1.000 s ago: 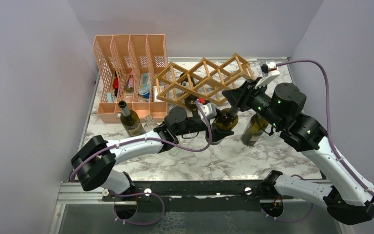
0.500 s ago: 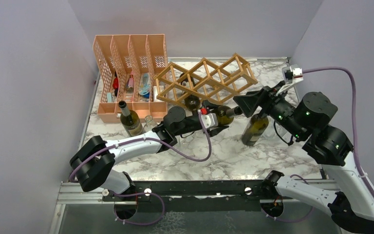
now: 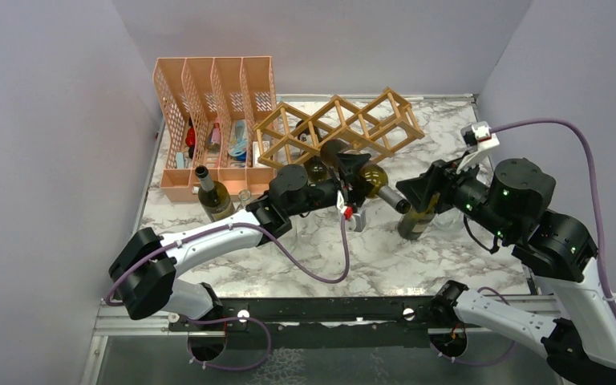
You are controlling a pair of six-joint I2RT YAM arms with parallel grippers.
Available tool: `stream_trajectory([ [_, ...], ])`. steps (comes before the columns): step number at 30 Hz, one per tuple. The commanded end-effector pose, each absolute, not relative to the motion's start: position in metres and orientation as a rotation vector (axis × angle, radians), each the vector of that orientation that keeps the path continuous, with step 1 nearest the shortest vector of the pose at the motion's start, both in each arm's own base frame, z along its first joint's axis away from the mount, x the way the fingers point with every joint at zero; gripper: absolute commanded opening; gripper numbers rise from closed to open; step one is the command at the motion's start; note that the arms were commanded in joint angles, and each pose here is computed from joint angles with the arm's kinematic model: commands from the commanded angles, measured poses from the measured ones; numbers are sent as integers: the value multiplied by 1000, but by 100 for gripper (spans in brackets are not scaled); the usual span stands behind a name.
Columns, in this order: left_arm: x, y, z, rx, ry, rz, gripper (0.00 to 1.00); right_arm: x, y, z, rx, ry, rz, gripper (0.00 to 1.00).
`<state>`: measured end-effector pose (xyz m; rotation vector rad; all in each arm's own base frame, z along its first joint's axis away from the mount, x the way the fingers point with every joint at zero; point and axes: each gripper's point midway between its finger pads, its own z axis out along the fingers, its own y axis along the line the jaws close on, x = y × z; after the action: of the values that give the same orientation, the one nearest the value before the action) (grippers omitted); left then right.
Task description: Put the wine bottle on the wine rack
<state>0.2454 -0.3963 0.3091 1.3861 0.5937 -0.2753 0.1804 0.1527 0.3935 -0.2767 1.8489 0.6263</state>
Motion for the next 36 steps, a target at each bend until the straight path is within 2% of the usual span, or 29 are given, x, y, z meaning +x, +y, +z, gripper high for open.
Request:
stream_trajectory([
  [1,251,-388,372,1374,303,55,0,173,154,368,-356,1959,593,65],
  [10,256,-393,367,1465,195,203,0,171,161,335,-355,2060,597,63],
  [21,247,-402,362,1498,136,224,0,175,178,294,-403,2155,609,57],
  [36,244,-408,353,1531,114,250,0,181,197,249,-405,2260,630,41],
])
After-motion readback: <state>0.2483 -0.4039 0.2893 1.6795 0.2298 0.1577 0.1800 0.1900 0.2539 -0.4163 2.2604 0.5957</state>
